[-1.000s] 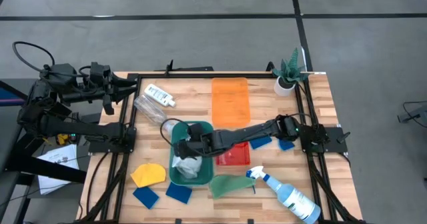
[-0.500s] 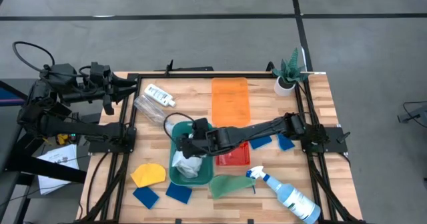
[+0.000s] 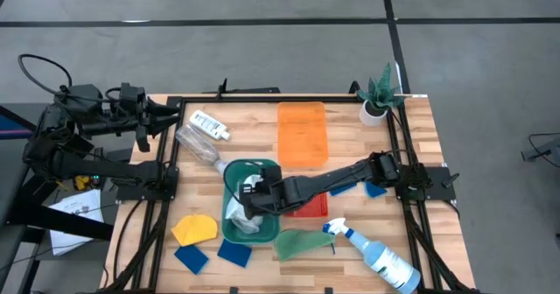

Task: Pick & Place Kitchen Items
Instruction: Put the white towel into the green bin

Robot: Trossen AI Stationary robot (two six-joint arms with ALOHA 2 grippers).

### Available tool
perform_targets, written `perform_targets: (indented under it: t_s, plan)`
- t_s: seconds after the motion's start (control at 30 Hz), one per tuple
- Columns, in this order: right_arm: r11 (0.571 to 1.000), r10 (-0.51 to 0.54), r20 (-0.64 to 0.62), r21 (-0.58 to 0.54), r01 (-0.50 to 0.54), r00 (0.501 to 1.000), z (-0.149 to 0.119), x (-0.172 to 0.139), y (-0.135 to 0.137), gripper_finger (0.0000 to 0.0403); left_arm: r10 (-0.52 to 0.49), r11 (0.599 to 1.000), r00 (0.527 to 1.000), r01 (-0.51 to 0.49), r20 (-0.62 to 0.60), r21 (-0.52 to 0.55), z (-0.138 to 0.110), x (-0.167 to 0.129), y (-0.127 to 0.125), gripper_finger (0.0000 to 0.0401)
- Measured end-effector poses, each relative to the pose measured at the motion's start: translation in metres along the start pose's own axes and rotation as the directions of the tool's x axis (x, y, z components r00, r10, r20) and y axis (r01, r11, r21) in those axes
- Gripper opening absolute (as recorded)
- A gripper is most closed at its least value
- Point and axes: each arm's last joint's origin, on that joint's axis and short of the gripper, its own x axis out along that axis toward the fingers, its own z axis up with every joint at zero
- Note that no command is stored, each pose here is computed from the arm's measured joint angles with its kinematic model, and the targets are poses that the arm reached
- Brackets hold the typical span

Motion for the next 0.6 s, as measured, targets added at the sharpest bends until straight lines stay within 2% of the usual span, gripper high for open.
perform_targets:
  t_s: [0.1, 0.27, 0.47, 0.6]
  plan:
    - [1.0, 0.017, -0.079, 0.009, -0.016, 0.997, 0.006, 0.016, -0.001, 0.0016, 0.0, 1.0, 1.0, 0.0, 0.0, 0.0, 0.0, 0.0, 0.0, 0.0131]
    - [0.996, 0.083, -0.116, 0.018, -0.082, 0.99, 0.011, 0.035, 0.0, 0.0003, -0.001, 1.0, 1.0, 0.001, 0.001, 0.0, 0.0, 0.0, 0.0, 0.0131]
    - [0.995, 0.088, -0.176, -0.022, -0.093, 0.981, 0.017, 0.039, 0.001, 0.0001, -0.003, 1.0, 1.0, 0.003, 0.006, -0.001, 0.001, 0.0, 0.0, 0.0131]
    - [0.981, 0.179, -0.18, -0.035, -0.188, 0.967, 0.018, 0.038, 0.01, 0.0, -0.003, 1.0, 1.0, 0.003, 0.005, -0.001, 0.001, 0.0, 0.0, 0.0131]
